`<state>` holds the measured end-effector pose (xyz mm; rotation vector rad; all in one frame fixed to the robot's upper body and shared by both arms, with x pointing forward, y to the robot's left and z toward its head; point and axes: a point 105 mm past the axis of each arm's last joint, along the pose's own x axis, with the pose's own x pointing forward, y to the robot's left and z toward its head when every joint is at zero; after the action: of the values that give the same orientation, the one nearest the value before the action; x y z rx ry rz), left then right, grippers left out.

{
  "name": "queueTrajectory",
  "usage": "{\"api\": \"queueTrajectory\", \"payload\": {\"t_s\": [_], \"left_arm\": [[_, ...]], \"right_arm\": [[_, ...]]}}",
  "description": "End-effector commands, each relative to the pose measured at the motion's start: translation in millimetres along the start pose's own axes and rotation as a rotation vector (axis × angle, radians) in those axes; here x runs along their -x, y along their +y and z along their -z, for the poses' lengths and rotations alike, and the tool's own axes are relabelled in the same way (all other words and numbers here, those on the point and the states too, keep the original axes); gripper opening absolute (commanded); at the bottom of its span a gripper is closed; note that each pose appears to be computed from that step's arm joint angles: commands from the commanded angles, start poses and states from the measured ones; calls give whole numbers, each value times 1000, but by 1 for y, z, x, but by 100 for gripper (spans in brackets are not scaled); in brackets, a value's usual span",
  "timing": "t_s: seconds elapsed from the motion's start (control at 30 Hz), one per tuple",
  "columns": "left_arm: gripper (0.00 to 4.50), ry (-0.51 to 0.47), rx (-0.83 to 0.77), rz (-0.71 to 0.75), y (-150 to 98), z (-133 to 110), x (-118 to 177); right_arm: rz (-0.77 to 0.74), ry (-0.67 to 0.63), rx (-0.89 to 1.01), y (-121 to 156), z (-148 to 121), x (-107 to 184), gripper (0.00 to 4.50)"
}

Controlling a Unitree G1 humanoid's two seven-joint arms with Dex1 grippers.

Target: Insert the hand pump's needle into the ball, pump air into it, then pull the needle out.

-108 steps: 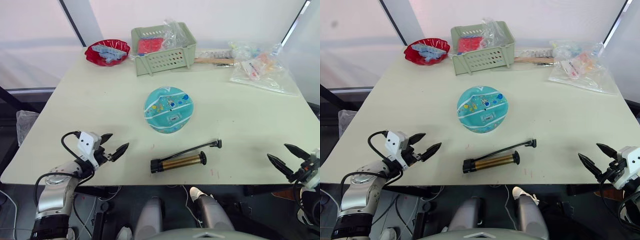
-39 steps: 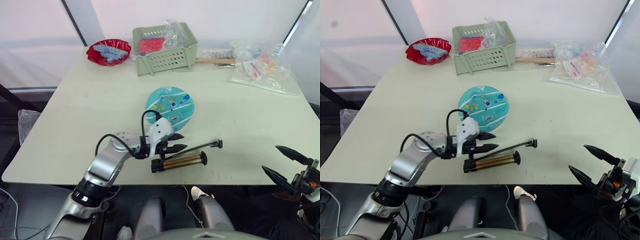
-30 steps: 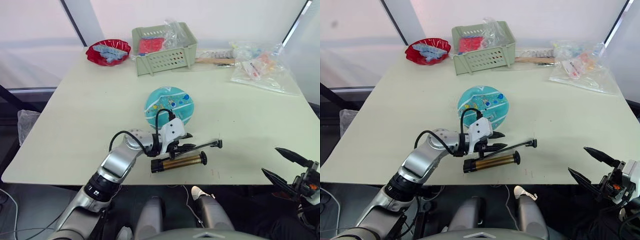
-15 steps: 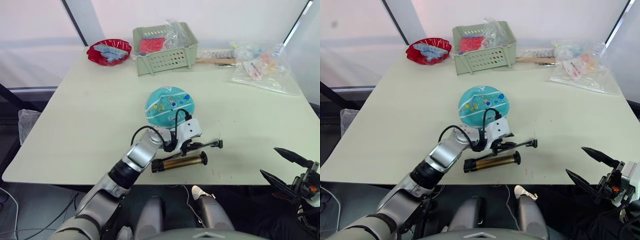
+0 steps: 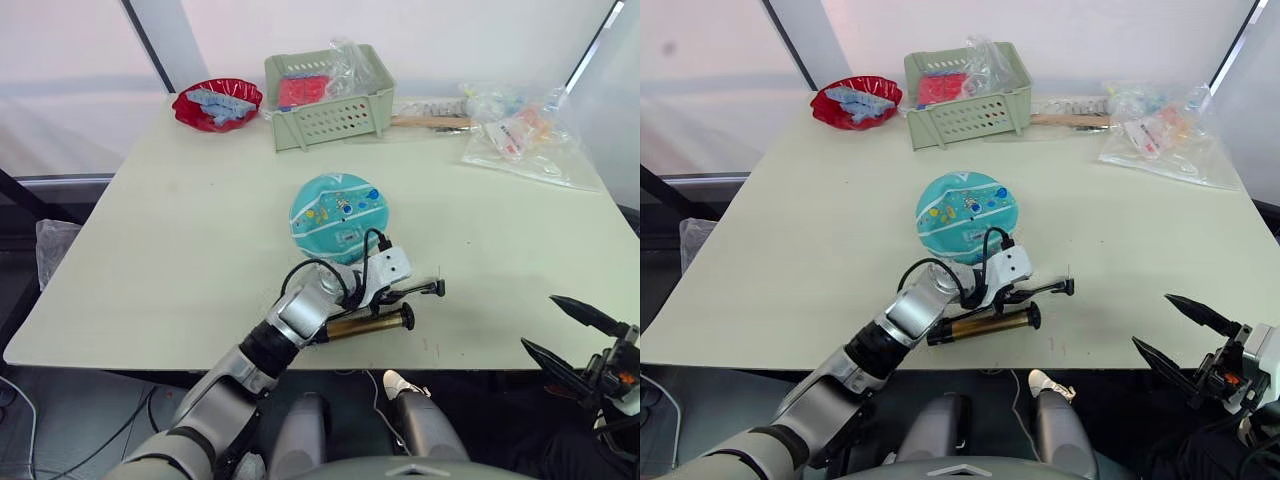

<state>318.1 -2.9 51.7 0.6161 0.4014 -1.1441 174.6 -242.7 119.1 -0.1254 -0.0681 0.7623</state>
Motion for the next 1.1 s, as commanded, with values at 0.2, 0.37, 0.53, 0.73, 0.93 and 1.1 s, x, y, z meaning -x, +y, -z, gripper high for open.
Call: {"api": "queueTrajectory", "payload": {"t_s": [0.2,0.37,0.53,0.73,0.93,1.1], "left_arm": [[181,4,-51,-8,-2,-2,-11],[181,21,-45,1,-4,4,-17],[181,37,-28,13,-8,8,-22],[181,42,18,25,-10,11,-24],[3,18,57,26,-10,7,-23],[3,-13,73,40,-14,2,-21]], "right_arm": [[16,-23,61,-1,-14,2,450],[14,-20,60,0,-15,4,450],[14,-19,58,1,-16,4,450],[16,-21,54,1,-15,3,450],[23,-8,46,0,-12,6,450],[30,5,39,-1,-10,8,450]]}}
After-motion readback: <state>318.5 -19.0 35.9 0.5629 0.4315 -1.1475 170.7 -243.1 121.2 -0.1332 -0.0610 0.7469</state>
